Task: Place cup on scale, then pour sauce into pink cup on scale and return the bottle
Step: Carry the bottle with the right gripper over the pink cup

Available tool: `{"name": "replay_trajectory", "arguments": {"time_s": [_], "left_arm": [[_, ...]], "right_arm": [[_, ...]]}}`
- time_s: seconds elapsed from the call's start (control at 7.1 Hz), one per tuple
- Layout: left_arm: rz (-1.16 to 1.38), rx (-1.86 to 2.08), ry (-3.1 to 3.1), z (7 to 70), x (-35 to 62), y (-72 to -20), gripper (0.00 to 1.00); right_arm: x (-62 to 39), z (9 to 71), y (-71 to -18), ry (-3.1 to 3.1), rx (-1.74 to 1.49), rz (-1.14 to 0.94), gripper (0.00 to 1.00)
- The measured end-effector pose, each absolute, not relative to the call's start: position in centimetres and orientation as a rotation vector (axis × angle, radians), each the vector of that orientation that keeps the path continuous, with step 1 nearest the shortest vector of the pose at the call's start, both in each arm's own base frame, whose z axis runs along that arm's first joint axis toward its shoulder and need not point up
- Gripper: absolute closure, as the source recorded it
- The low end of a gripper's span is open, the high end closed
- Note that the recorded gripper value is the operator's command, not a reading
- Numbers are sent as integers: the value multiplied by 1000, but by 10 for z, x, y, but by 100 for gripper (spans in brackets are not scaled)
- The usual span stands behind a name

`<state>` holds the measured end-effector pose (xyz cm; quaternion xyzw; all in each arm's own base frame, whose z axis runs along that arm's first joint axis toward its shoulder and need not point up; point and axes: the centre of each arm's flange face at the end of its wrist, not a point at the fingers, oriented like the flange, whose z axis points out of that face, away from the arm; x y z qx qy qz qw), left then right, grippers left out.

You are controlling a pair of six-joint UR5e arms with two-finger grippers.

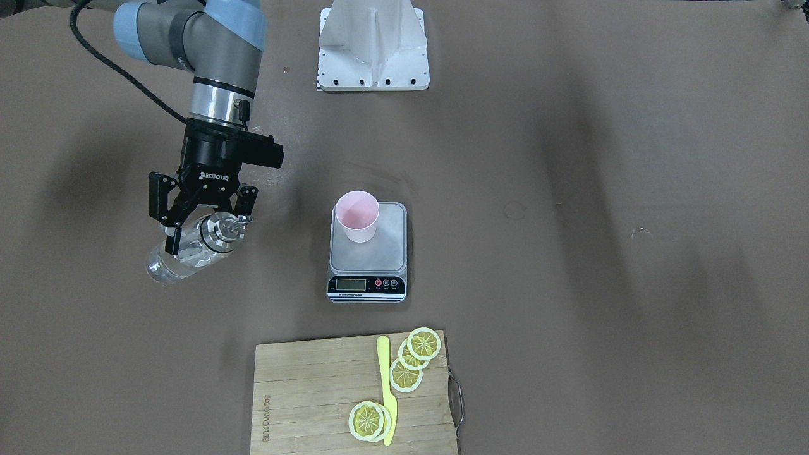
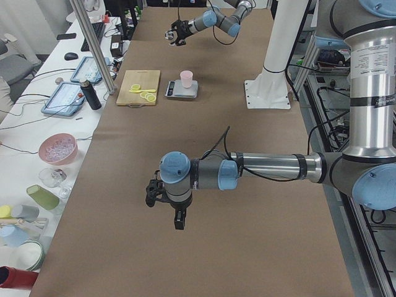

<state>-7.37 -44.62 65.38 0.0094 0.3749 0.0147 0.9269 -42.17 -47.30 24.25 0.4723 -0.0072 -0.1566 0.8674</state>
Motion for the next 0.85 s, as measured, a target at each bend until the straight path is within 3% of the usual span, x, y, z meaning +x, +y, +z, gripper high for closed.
{"name": "replay_trajectory", "arguments": {"time_s": [0.85], "left_arm": [[22, 18, 766, 668, -76, -451, 2]], "right_arm": [[-512, 249, -430, 250, 995, -573, 100]]}}
